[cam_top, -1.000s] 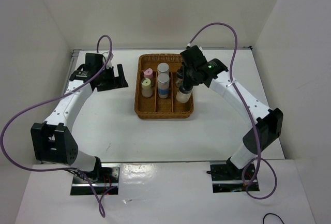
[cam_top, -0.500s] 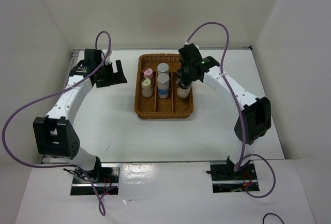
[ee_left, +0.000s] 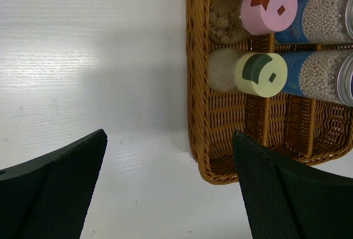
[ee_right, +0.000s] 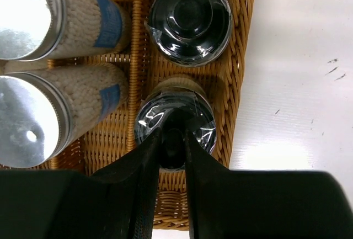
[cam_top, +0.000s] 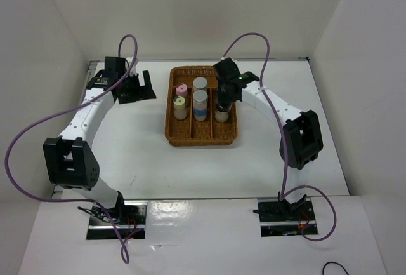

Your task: Organize the condiment bottles

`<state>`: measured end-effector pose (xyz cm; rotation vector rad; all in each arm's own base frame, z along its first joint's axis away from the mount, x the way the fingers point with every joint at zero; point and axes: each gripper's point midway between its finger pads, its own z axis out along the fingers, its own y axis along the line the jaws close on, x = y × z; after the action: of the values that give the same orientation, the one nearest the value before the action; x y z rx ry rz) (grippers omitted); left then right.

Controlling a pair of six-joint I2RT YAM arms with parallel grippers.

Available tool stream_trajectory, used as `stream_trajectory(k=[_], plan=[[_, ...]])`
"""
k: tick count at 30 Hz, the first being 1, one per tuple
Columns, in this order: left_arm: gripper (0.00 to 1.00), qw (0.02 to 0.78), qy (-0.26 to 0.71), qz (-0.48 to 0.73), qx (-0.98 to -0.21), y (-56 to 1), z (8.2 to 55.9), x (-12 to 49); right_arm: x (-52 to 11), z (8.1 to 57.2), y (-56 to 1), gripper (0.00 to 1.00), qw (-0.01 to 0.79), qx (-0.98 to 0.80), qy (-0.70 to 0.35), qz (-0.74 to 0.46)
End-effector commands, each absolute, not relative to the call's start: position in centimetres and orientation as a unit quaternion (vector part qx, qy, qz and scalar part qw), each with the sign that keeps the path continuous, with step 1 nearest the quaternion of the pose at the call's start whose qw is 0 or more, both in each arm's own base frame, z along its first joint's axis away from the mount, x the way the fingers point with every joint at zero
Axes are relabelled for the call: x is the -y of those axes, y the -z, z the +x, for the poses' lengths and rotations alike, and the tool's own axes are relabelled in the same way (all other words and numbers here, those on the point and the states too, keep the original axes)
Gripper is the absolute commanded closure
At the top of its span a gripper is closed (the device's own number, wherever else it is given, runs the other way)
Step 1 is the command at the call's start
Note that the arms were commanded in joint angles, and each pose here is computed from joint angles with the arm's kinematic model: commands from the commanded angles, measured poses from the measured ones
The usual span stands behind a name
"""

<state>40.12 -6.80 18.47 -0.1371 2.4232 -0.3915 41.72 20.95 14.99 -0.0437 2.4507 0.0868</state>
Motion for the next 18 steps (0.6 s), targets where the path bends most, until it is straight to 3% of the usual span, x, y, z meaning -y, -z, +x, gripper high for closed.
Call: stream_trajectory(k=[1,4,7,10,11,14,18], plan=[[0.00,0.355,0.155,-0.039,-0.921,-19.7,41.3,6.8,-20.8,43.6,-16.2,0.85,0.376,-0.926,-0.035,-0.005],[0.00,0.358,0.163,-0.031,-0.919,-20.2,41.4,7.1,-20.7,43.4,-15.5,0.68,0.371,-0.928,-0.032,-0.006],[0.00,0.358,0.163,-0.030,-0.919,-20.2,41.4,7.1,-20.7,43.3,-15.9,0.37,0.377,-0.925,-0.038,0.000],[0.00,0.367,0.160,-0.031,-0.916,-20.6,41.5,7.0,-20.6,43.1,-16.6,0.22,0.383,-0.923,-0.043,0.005],[0.00,0.368,0.155,-0.033,-0.916,-20.6,41.6,6.8,-20.6,43.0,-17.3,0.12,0.389,-0.920,-0.046,0.007],[0.00,0.378,0.154,-0.027,-0.913,-21.4,41.4,6.8,-20.3,43.0,-20.1,0.02,0.408,-0.911,-0.052,0.017],[0.00,0.397,0.154,-0.020,-0.904,-23.3,41.2,6.7,-19.2,42.3,-25.5,0.02,0.458,-0.886,-0.065,0.040]])
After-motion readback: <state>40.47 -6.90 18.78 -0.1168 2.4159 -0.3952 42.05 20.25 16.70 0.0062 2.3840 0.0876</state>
